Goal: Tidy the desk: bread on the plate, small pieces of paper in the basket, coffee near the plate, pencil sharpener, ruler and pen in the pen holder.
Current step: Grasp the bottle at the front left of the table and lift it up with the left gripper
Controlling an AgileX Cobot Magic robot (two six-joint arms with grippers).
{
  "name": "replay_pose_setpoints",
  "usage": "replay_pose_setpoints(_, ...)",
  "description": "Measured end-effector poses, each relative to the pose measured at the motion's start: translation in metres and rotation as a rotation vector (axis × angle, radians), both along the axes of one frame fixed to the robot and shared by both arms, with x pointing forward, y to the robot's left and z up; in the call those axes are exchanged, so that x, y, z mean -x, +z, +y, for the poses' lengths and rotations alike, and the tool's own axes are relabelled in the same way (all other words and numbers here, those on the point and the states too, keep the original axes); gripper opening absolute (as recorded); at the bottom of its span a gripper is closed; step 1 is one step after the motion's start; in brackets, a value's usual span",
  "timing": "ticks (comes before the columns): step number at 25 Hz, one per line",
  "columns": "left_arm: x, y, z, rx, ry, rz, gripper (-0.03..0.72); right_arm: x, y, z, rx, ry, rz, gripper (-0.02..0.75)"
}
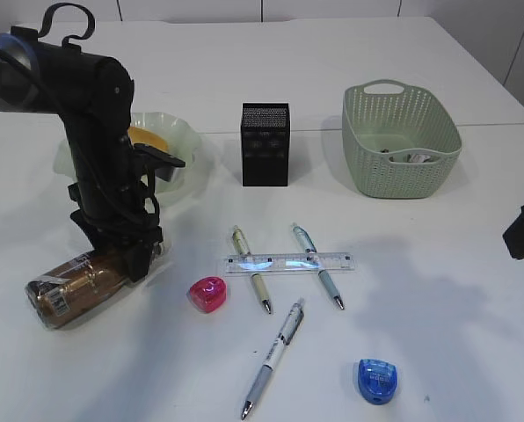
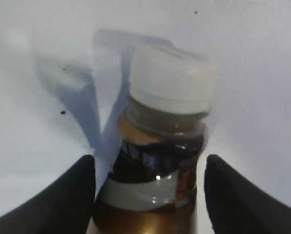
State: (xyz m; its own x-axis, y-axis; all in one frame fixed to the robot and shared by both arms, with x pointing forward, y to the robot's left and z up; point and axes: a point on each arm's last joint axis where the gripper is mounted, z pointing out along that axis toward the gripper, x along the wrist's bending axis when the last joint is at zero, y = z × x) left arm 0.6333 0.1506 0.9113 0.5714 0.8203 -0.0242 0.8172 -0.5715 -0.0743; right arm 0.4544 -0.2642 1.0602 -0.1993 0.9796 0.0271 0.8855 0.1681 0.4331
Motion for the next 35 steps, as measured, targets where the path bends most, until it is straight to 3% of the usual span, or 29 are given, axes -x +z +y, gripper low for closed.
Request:
replay_pose_setpoints(7, -0.001, -0.001, 0.0, -0.004, -0.003, -0.005, 0.346, 0.0, 0.0, 0.0, -0.004, -0.001, -0.002, 0.503)
replay_pose_setpoints(12, -0.001, -0.001, 0.0, -0.004, -0.003, -0.005, 0.293, 0.0, 0.0, 0.0, -0.006, -0.001, -0.001, 0.503)
replay_pose_setpoints(27, -0.001, 0.001, -0.001, 0.006, 0.001, -0.011, 0.28, 0.0, 0.0, 0.001, -0.008, -0.002, -0.002, 0.503)
replay_pose_setpoints(35, 0.001, 0.039, -0.001, 0.052, 0.007, -0.096, 0.279, 0.0, 0.0, 0.001, -0.008, -0.002, -0.003, 0.502)
